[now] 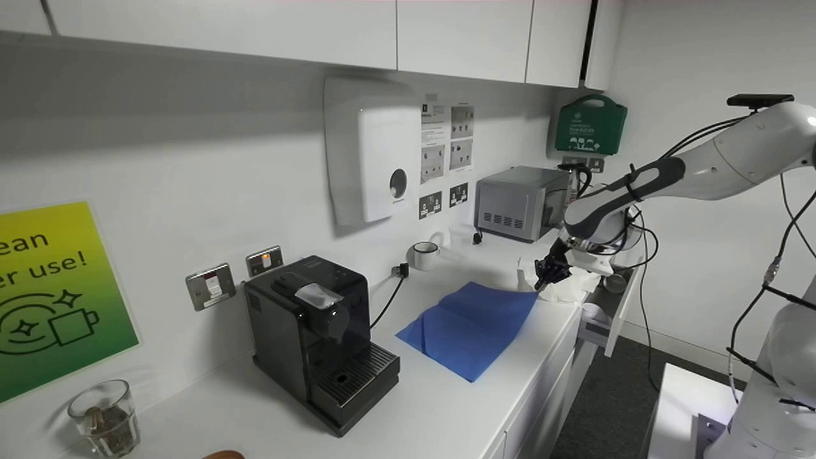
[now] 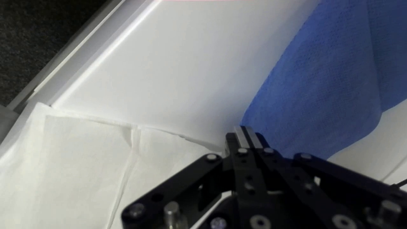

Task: Fold the blue towel in half

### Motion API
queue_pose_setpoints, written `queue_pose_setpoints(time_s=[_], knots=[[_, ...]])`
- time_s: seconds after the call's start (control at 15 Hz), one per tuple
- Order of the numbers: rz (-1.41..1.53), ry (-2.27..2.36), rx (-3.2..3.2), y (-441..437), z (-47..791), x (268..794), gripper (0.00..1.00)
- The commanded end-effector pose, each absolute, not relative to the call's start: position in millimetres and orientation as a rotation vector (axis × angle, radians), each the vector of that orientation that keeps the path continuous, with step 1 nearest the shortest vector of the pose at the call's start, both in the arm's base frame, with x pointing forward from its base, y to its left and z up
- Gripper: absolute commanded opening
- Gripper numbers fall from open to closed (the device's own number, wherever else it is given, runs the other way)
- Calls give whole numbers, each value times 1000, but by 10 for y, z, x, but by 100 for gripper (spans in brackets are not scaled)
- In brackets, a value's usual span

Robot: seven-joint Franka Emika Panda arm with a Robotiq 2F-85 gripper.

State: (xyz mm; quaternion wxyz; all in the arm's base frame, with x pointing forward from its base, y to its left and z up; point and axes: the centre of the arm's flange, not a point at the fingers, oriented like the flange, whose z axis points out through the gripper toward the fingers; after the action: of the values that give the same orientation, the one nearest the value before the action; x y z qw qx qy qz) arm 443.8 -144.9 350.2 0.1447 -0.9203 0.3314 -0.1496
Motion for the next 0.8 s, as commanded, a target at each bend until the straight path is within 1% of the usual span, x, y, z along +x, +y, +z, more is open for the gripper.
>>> queue_pose_setpoints(time_s=[0.0, 0.27, 0.73], knots=[[-550, 930, -2724, -1340, 3635, 4181, 0], [-580, 906, -2775, -1282, 3693, 4181, 0], [-629, 880, -2907, -988, 3975, 4363, 0]])
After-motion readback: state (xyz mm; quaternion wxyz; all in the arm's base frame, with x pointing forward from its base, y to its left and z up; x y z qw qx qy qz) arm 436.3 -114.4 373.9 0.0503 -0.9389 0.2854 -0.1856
